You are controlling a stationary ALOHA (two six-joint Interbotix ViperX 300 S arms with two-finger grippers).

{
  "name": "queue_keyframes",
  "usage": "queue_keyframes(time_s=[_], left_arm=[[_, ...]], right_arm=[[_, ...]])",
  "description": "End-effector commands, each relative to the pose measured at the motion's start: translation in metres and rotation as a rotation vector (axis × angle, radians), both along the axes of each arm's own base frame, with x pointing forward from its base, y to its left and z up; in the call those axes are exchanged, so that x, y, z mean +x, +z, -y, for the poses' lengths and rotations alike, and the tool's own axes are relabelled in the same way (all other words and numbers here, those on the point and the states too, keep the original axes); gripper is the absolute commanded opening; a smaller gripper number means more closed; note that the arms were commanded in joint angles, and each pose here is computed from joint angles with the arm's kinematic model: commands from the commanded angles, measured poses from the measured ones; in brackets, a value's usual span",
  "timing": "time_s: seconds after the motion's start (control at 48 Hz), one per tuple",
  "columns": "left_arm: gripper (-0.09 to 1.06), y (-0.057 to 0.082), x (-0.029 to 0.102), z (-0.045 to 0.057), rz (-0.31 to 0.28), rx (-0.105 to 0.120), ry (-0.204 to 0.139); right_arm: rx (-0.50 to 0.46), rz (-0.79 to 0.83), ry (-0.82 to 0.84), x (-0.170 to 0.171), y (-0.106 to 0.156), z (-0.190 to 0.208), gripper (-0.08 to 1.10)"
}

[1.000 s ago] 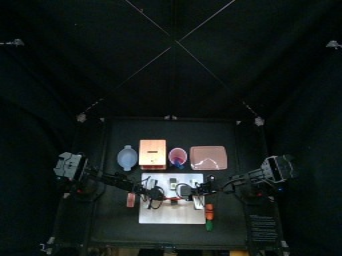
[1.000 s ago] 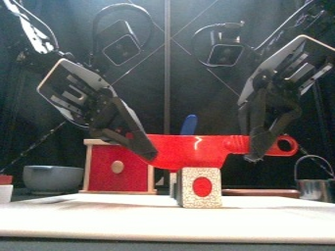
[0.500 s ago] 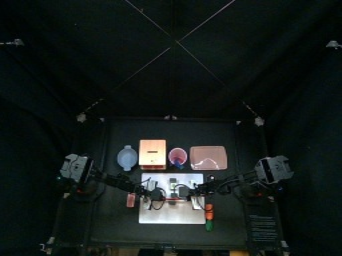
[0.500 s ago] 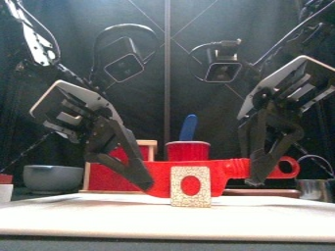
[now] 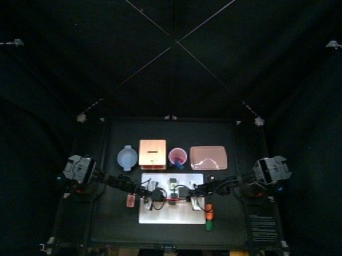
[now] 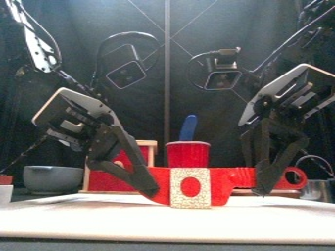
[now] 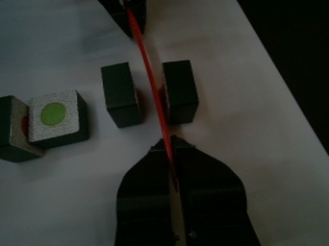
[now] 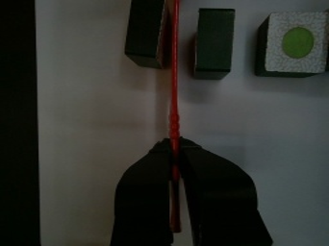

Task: Cut the sushi into 4 pieces with the knife
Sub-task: Cut the sushi into 4 pieces

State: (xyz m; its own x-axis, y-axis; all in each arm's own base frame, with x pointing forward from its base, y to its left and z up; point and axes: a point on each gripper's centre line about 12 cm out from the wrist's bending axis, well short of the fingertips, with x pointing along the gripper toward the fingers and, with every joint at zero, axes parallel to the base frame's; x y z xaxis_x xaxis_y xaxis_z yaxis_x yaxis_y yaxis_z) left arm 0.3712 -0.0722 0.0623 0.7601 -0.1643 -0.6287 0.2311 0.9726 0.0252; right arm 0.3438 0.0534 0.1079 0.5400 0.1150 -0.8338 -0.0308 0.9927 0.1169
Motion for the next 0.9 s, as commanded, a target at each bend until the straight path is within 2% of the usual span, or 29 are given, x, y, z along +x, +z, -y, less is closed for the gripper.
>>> queue_keyframes(time_s=[0.021, 0.146, 0.354, 0.542, 0.667, 0.833, 0.896], left_arm=[[0.26, -0.004, 0.005, -0.009, -0.009, 0.012, 0.017], [0.26, -0.001, 0.009, -0.024, 0.002, 0.019, 0.045], [0.26, 0.007, 0.012, -0.037, 0.026, 0.029, 0.058], [0.26, 0.013, 0.012, -0.037, 0.040, 0.028, 0.058], [0.30, 0.020, 0.012, -0.032, 0.043, 0.027, 0.048], [0.45, 0.036, 0.009, -0.020, 0.031, 0.029, 0.022], [0.52, 0.044, 0.008, -0.018, 0.035, 0.031, 0.019]], right_arm=[[-0.008, 0.024, -0.012, 0.009, 0.002, 0.006, 0.05], [-0.017, 0.031, -0.029, 0.012, 0.004, 0.016, 0.05], [-0.027, 0.049, -0.034, 0.014, 0.009, 0.023, 0.05], [-0.025, 0.057, -0.027, 0.016, 0.014, 0.020, 0.05], [-0.022, 0.055, -0.015, 0.016, 0.018, 0.016, 0.05], [-0.013, 0.064, 0.006, 0.014, 0.028, 0.007, 0.05], [-0.012, 0.071, 0.017, 0.011, 0.034, 0.004, 0.05]])
